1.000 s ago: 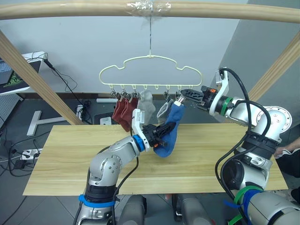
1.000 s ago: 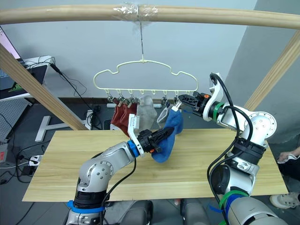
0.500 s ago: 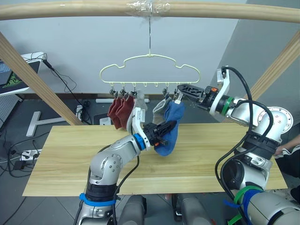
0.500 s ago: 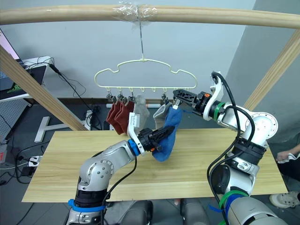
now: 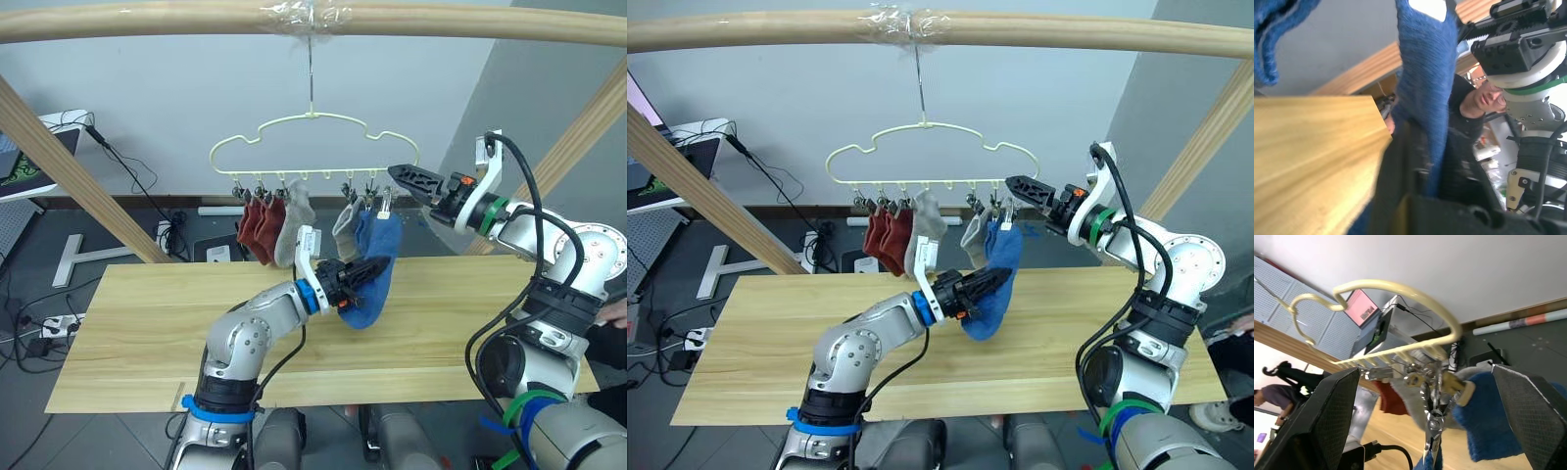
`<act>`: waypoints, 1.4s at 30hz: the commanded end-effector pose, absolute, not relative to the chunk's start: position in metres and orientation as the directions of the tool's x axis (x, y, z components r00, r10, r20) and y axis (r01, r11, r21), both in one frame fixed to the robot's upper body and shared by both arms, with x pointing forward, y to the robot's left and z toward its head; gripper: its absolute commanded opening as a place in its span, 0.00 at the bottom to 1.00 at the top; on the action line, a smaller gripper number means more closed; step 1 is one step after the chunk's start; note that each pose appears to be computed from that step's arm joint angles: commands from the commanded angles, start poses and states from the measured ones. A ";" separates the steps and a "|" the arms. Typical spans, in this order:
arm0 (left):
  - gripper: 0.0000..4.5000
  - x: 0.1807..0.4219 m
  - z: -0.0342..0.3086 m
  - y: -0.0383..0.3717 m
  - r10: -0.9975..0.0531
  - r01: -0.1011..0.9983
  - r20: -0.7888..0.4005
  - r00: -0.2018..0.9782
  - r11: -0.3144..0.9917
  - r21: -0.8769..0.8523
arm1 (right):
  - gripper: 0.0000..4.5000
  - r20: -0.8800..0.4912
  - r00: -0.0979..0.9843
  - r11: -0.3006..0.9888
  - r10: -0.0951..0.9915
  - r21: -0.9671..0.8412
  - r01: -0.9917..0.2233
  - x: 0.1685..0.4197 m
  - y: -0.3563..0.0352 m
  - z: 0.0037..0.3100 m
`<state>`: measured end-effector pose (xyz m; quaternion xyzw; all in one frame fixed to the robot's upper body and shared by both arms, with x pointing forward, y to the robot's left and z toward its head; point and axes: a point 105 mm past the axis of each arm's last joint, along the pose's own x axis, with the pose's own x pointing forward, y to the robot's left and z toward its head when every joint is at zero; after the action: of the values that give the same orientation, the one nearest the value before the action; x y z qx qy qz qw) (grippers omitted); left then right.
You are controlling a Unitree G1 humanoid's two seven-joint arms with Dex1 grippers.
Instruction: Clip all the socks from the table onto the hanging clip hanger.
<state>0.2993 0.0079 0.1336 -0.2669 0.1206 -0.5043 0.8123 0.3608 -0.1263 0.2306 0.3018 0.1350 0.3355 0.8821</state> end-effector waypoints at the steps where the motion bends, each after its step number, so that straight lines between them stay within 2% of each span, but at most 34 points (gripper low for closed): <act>1: 0.44 0.294 0.137 0.004 -0.901 0.773 0.100 0.423 0.301 -0.558 | 1.00 0.028 0.747 0.589 0.664 0.595 -0.546 0.359 -0.131 0.245; 8: 0.95 0.289 0.119 0.011 -0.903 0.749 0.060 0.426 0.315 -0.583 | 1.00 0.000 0.760 0.627 0.650 0.565 -0.537 0.355 -0.137 0.234; 9: 0.99 0.289 0.116 0.014 -0.902 0.748 0.048 0.429 0.325 -0.579 | 1.00 -0.005 0.762 0.634 0.647 0.558 -0.535 0.354 -0.138 0.233; 15: 0.99 0.285 0.099 0.073 -0.844 0.722 -0.078 0.531 0.499 -0.478 | 1.00 -0.075 0.764 0.704 0.641 0.454 -0.546 0.345 -0.148 0.215; 18: 0.99 0.291 0.113 0.125 -0.748 0.668 -0.085 0.658 0.632 -0.393 | 1.00 -0.191 0.730 0.751 0.656 0.256 -0.608 0.330 -0.158 0.197; 21: 0.99 0.286 0.120 0.163 -0.689 0.626 -0.137 0.712 0.711 -0.321 | 1.00 -0.241 0.713 0.751 0.658 0.153 -0.642 0.324 -0.170 0.187; 26: 0.99 0.271 0.136 0.220 -0.573 0.545 -0.215 0.791 0.819 -0.178 | 1.00 -0.271 0.706 0.730 0.654 -0.017 -0.683 0.314 -0.183 0.191; 30: 0.99 0.266 0.148 0.248 -0.504 0.489 -0.218 0.836 0.864 -0.121 | 1.00 -0.276 0.680 0.699 0.679 -0.039 -0.714 0.305 -0.184 0.194; 35: 0.99 0.249 0.164 0.309 -0.361 0.402 -0.302 0.882 0.912 0.084 | 1.00 -0.255 0.652 0.626 0.714 -0.184 -0.758 0.294 -0.190 0.220; 37: 0.99 0.246 0.167 0.318 -0.339 0.387 -0.334 0.880 0.918 0.090 | 1.00 -0.218 0.668 0.642 0.711 -0.184 -0.744 0.299 -0.196 0.232; 42: 0.99 0.252 0.177 0.313 -0.363 0.401 -0.287 0.887 0.912 0.085 | 1.00 -0.228 0.639 0.616 0.735 -0.170 -0.769 0.299 -0.192 0.237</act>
<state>0.2504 0.3149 0.1664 0.0629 0.1527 -0.1943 0.9669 0.3013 -0.1942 0.2258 -0.1202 0.0838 0.4112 0.8997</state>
